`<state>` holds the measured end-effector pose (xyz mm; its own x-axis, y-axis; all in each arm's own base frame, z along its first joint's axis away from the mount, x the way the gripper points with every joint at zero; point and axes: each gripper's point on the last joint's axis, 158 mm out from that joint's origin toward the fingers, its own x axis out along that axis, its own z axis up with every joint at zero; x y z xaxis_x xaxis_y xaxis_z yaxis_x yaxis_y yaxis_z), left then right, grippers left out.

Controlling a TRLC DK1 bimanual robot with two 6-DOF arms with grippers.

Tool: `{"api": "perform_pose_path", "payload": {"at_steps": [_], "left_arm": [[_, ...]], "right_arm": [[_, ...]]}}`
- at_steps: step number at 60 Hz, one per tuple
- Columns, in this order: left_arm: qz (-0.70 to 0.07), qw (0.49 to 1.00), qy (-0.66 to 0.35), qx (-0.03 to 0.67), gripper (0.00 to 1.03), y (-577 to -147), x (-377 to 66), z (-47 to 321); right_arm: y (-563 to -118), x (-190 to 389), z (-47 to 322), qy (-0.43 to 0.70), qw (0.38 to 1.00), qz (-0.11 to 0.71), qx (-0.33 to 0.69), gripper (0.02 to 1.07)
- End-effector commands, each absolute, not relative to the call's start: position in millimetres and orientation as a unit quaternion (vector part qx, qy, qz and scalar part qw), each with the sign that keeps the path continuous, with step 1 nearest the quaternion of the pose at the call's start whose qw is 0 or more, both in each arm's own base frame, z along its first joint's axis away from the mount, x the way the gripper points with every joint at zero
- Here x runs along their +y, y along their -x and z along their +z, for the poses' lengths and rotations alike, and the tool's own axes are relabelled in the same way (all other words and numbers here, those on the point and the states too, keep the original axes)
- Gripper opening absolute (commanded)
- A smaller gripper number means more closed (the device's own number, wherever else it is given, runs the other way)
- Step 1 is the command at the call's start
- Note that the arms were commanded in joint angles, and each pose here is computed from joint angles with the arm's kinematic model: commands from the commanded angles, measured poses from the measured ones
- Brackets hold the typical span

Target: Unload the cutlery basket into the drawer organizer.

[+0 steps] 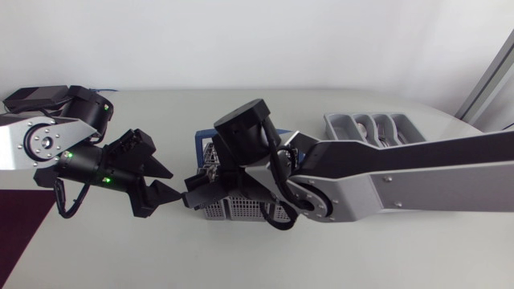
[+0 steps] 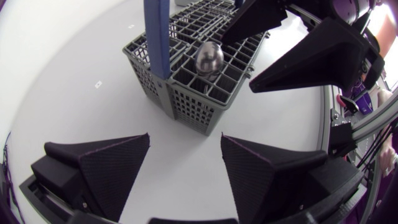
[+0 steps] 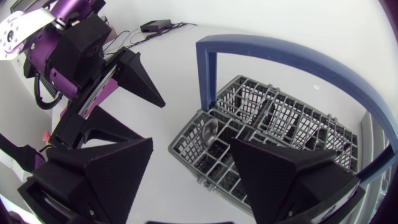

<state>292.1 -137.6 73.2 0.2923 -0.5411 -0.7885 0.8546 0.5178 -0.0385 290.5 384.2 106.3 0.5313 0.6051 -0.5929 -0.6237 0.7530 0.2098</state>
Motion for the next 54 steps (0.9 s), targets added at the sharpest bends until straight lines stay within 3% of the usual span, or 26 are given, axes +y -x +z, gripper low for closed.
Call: {"api": "perform_pose_path", "payload": {"at_steps": [1,9,14,28,45,51,54], "left_arm": [[-0.458,0.771,-0.198,0.395,0.98,-288,-136,63],[-0.461,0.771,-0.195,0.395,0.98,-288,-136,61],[-0.46,0.771,-0.194,0.395,0.98,-290,-136,59],[-0.462,0.771,-0.192,0.394,0.98,-293,-137,57],[-0.463,0.77,-0.191,0.395,0.98,-294,-138,55],[-0.463,0.771,-0.192,0.394,0.98,-295,-138,55],[-0.462,0.771,-0.191,0.394,0.98,-295,-138,55]], "right_arm": [[-288,384,88,0.005,0.874,0.339,0.349,0.84],[-289,385,82,0.005,0.875,0.332,0.351,0.84],[-291,385,81,0.003,0.88,0.327,0.345,0.7],[-293,384,81,0.002,0.884,0.323,0.338,0.52],[-295,383,76,0.004,0.884,0.319,0.341,0.38],[-296,382,74,0.004,0.884,0.318,0.342,0.38],[-297,381,73,0.005,0.885,0.316,0.342,0.29]]}}
